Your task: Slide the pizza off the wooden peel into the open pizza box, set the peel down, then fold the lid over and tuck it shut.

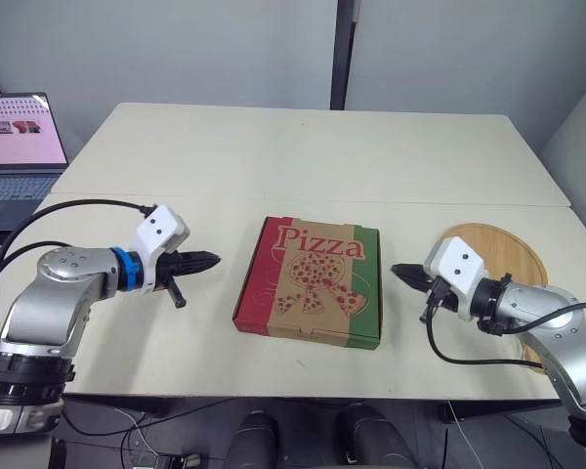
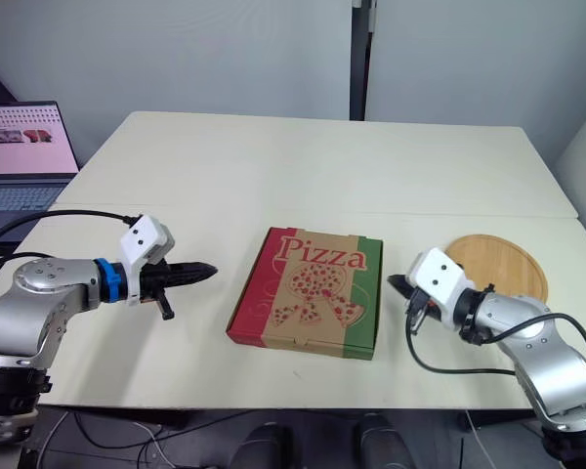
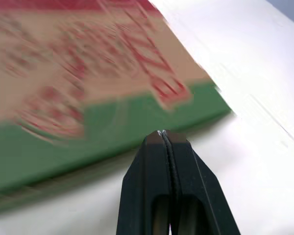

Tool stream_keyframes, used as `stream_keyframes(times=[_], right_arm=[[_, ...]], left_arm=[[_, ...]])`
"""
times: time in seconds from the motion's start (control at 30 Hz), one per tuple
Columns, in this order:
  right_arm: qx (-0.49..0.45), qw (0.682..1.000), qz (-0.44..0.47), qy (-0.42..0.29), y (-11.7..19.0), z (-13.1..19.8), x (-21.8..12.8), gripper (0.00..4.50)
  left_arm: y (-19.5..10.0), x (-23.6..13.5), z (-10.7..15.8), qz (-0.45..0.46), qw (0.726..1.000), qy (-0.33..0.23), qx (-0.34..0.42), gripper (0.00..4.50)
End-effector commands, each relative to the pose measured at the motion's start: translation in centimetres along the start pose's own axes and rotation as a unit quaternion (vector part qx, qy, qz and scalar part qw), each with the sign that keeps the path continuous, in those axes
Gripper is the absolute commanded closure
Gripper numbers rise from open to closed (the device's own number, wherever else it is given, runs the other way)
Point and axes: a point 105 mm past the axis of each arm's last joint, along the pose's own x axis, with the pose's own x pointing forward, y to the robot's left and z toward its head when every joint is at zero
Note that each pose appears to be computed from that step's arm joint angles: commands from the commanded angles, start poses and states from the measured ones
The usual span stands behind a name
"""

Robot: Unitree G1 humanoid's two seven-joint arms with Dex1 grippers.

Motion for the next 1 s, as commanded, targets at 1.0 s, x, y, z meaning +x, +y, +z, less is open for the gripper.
stream_keyframes(times=[1.0], right_arm=[[-0.003,1.000,0.008,-0.030,-1.3,-0.3,-0.6,4.45]], left_arm=[[-0.2,-2.4,-1.2,0.025,0.999,0.007,0.024,4.50]])
